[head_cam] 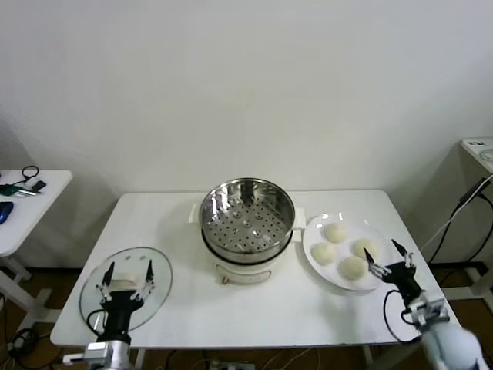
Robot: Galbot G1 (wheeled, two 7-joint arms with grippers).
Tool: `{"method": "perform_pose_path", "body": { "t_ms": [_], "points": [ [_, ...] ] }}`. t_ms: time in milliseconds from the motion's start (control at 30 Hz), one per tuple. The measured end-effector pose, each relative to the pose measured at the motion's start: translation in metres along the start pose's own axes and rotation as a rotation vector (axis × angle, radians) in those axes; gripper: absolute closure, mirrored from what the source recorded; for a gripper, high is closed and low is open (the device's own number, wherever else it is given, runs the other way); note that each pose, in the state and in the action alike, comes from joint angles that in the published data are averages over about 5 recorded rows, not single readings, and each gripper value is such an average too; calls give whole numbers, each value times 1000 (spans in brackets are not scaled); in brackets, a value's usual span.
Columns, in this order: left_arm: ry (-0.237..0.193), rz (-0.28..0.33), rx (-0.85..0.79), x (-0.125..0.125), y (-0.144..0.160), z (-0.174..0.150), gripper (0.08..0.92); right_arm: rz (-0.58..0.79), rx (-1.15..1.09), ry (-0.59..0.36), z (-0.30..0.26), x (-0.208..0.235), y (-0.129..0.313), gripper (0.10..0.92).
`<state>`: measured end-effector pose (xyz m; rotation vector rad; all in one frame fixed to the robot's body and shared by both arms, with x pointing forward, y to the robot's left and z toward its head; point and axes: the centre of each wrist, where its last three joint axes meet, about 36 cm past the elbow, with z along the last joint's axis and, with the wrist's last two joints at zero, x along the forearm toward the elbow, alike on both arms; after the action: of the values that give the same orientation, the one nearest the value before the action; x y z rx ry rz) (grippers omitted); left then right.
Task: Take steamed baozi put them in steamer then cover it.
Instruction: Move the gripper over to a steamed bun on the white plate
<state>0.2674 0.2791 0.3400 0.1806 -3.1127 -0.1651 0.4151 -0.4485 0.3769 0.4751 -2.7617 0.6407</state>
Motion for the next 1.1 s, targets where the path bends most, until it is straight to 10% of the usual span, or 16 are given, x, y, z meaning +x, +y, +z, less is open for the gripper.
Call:
{"method": "perform_pose_path", "body": {
  "t_ms": [567, 1100],
  "points": [
    [20, -13, 29, 0, 5, -4, 177, -504, 405, 287, -98, -102, -128, 200],
    [49, -43, 53, 7, 7, -3, 177, -760, 687, 507, -173, -220, -139, 200]
  ]
}}
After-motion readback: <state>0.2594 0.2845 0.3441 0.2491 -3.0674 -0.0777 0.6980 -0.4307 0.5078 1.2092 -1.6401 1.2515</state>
